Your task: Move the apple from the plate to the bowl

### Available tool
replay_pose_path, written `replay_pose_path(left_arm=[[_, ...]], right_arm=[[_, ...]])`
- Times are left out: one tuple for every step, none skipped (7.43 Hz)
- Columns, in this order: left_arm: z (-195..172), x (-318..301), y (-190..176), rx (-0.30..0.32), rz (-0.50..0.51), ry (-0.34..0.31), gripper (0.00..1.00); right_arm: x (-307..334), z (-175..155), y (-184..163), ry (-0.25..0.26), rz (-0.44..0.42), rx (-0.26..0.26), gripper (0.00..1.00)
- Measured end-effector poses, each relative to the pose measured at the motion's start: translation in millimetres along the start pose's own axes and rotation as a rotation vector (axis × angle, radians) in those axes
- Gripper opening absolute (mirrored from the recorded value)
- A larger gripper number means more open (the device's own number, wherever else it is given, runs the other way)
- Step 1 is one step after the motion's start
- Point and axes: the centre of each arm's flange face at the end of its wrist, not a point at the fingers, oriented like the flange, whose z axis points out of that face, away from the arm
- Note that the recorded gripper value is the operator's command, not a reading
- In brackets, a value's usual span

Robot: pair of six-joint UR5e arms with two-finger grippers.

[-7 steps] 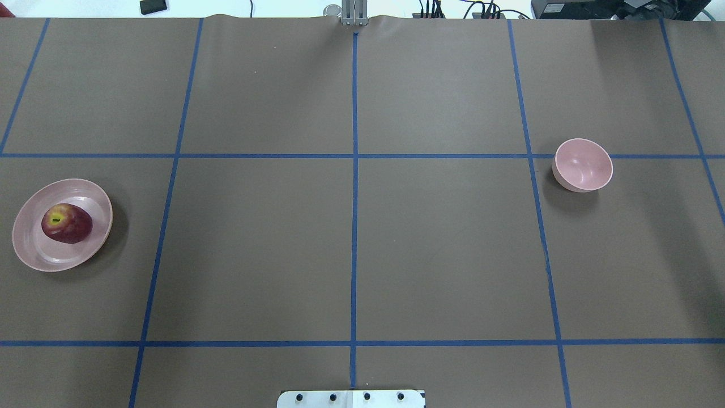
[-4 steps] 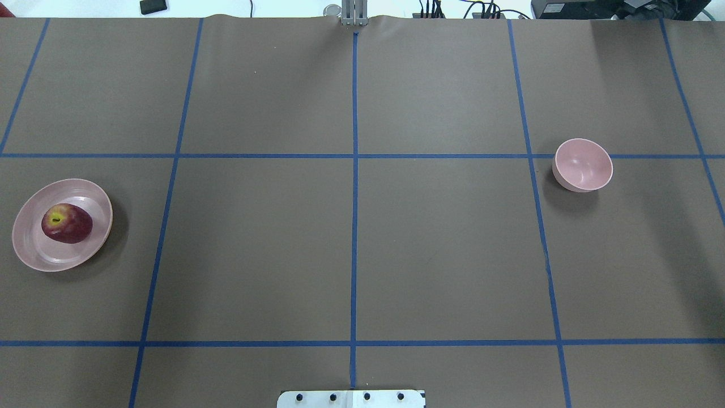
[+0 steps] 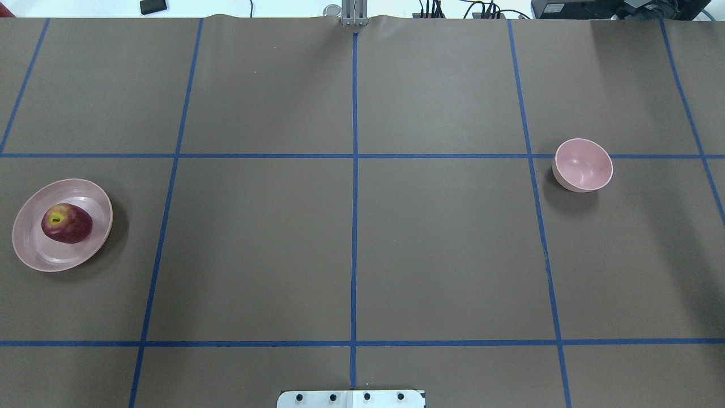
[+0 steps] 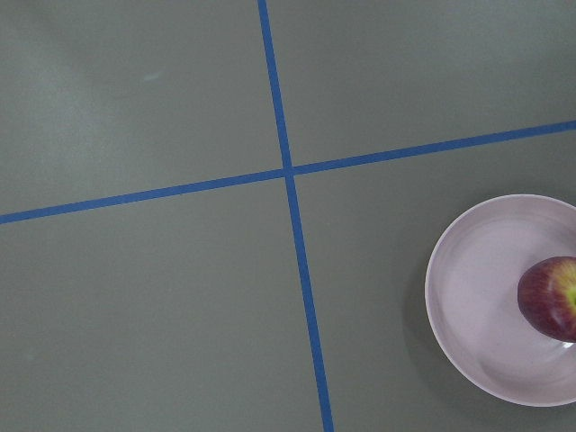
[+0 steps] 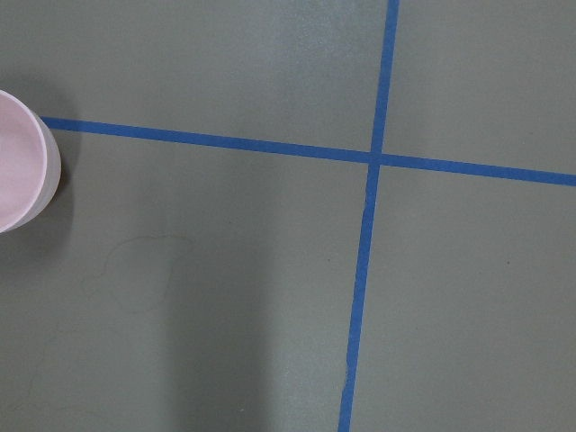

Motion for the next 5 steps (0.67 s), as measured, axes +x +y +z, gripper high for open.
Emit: replay_pose_path(left_arm=[[0.5, -0.2, 0.1, -0.001, 0.0, 0.0, 0.98], [0.7, -0.3, 0.1, -0.001, 0.0, 0.0, 0.98], [1.0, -0.6, 0.2, -0.002, -0.001, 0.0, 0.98], [1.3, -1.2, 0.9, -0.004, -0.004, 0.0, 0.98], [1.7, -1.7, 1.7, -0.005, -0.005, 0.0, 0.98]], right_arm=[[-1.3, -0.4, -0.9, 0.0, -0.004, 0.001, 1.0], [-1.8, -0.6, -1.2, -0.001, -0.004, 0.001, 1.0], [-2.6, -0.3, -1.5, -0.002, -0.002, 0.001, 1.0], [-3.5, 0.4, -1.7, -0.003, -0.004, -0.001, 1.0], [-7.4, 3.5, -3.3, -0.004, -0.014, -0.003, 1.0]])
